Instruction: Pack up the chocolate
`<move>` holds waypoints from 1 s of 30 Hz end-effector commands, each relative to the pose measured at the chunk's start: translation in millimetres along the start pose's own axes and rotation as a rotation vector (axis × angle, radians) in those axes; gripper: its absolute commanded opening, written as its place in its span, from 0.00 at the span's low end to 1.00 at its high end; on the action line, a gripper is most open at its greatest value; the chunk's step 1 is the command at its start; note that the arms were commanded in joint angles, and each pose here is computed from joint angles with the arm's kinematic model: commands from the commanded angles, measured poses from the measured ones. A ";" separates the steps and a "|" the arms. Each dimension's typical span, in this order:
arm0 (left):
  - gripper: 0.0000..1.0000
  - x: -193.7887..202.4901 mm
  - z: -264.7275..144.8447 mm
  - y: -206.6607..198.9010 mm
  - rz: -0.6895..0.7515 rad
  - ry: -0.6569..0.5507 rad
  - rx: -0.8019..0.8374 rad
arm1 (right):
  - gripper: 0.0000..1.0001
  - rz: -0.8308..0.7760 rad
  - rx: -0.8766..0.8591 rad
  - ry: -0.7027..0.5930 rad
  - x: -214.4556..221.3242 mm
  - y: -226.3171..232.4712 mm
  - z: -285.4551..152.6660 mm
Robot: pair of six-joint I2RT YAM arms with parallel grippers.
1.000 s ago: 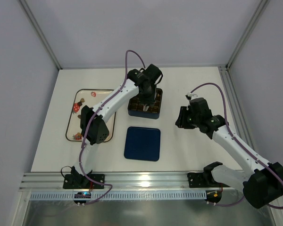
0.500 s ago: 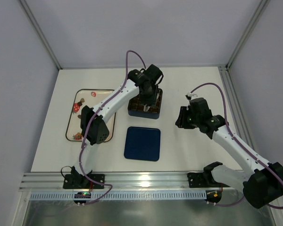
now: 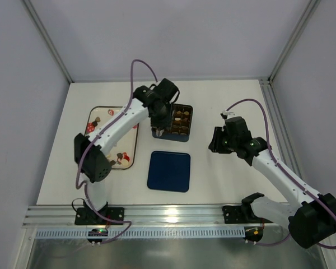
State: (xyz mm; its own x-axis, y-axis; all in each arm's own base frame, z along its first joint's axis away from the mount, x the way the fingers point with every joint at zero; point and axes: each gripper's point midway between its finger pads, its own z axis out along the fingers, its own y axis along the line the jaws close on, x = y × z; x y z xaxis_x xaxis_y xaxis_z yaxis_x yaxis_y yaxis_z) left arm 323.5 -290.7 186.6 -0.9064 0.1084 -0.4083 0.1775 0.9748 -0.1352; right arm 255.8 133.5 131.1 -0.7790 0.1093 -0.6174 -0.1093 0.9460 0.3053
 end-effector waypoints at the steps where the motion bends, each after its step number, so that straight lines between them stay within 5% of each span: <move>1: 0.38 -2.7 -45.0 49.3 -0.090 -0.112 -0.048 | 0.39 -0.011 -0.006 -0.057 -16.5 3.1 -3.1; 13: 0.40 100.5 -69.3 221.5 -0.409 -0.055 -0.241 | 0.39 -0.035 -0.086 -0.025 -9.4 24.0 13.8; 21: 0.40 133.9 -49.3 250.5 -0.478 0.018 -0.266 | 0.39 -0.045 -0.108 -0.007 -3.6 31.5 18.8; 30: 0.39 122.7 -39.2 256.7 -0.469 0.019 -0.271 | 0.39 -0.046 -0.100 -0.007 -2.4 29.4 18.2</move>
State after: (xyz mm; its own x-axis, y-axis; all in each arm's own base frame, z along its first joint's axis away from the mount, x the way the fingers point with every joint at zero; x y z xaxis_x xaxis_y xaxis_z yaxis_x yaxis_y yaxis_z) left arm 224.9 -20.3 131.4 -0.8829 -0.3630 -0.2979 -0.3690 0.9286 -0.0381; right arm 260.9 162.7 121.8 -0.7888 0.0642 -0.6113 -0.1892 0.9208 0.3410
